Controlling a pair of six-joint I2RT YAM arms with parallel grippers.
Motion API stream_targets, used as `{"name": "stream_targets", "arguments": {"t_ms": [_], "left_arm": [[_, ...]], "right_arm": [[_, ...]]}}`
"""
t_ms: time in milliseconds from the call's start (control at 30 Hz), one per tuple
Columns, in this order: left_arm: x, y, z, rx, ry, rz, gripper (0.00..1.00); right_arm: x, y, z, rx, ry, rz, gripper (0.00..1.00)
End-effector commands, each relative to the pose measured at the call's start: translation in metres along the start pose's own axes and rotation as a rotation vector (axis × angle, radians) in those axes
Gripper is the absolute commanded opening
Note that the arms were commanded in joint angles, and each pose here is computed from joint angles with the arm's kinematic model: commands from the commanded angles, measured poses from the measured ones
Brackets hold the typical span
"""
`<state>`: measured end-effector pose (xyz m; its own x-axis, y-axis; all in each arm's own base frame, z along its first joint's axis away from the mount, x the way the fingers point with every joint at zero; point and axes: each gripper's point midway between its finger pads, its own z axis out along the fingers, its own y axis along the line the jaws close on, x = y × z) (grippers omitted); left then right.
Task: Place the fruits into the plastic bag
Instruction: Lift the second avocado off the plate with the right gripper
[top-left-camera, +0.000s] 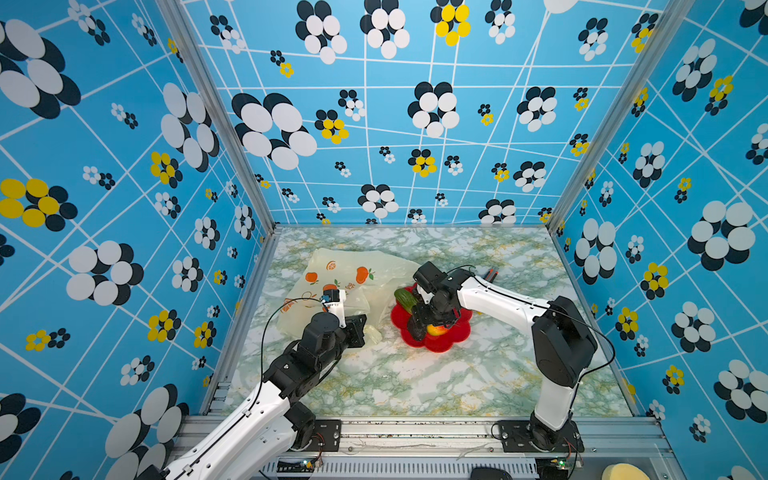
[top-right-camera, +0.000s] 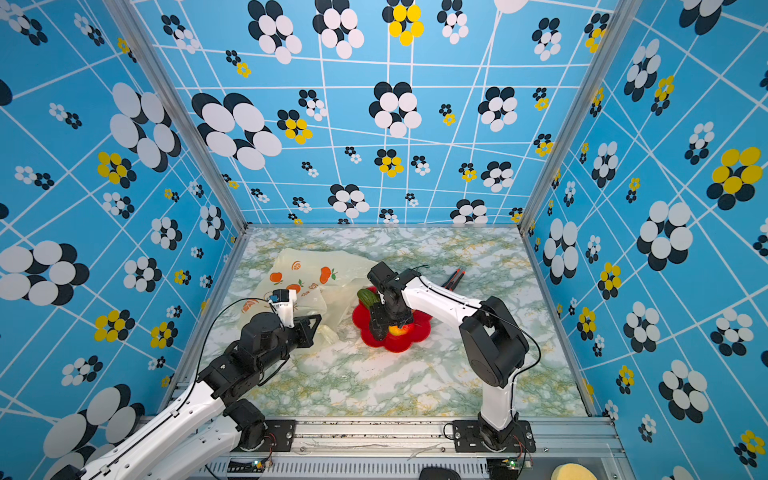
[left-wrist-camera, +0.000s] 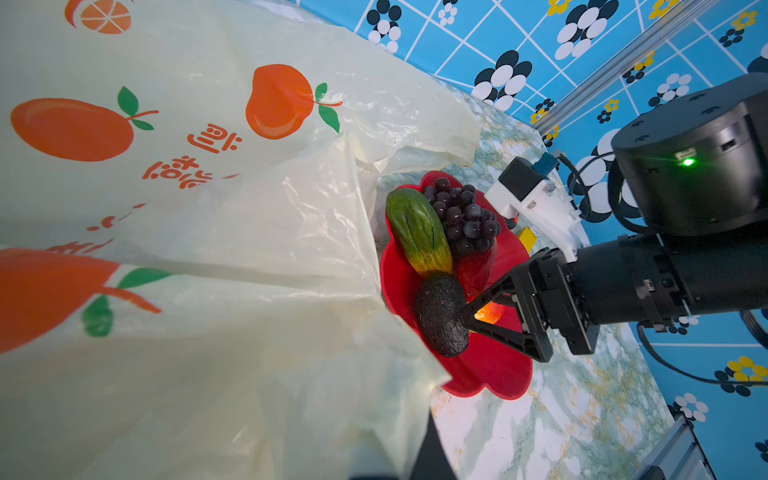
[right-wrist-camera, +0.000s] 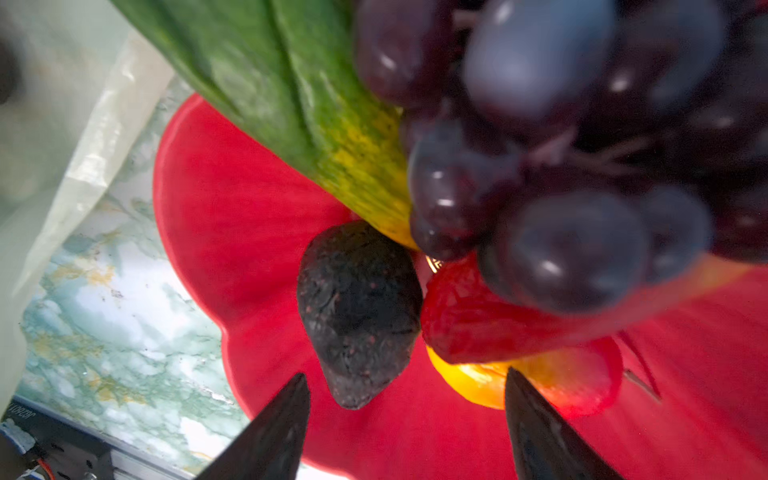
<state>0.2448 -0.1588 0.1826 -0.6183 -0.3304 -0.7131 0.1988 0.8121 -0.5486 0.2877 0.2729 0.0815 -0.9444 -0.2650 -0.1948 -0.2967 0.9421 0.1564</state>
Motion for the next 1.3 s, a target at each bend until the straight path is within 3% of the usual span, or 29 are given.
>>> {"name": "stream_targets", "arguments": {"t_ms": [0, 300, 967, 1267], "left_arm": [[-0.001, 0.0, 0.003, 0.005, 0.0, -0.007, 0.0], [-0.002, 0.001, 0.0, 0.001, -0.003, -0.002, 0.0], [0.0, 0.01, -0.008, -0.015, -0.023, -0.02, 0.0], [0.001, 0.011, -0.007, -0.014, -0.024, -0.036, 0.0]], "right_arm": [[-0.005, -0.001, -0.025, 0.001, -0.053, 0.004, 0.76], [-0.005, 0.025, -0.001, -0.132, 0.003, 0.044, 0.76], [0.004, 0.027, 0.051, -0.147, 0.097, 0.07, 0.74], [0.008, 0.025, 0.049, -0.142, 0.092, 0.061, 0.49]]}}
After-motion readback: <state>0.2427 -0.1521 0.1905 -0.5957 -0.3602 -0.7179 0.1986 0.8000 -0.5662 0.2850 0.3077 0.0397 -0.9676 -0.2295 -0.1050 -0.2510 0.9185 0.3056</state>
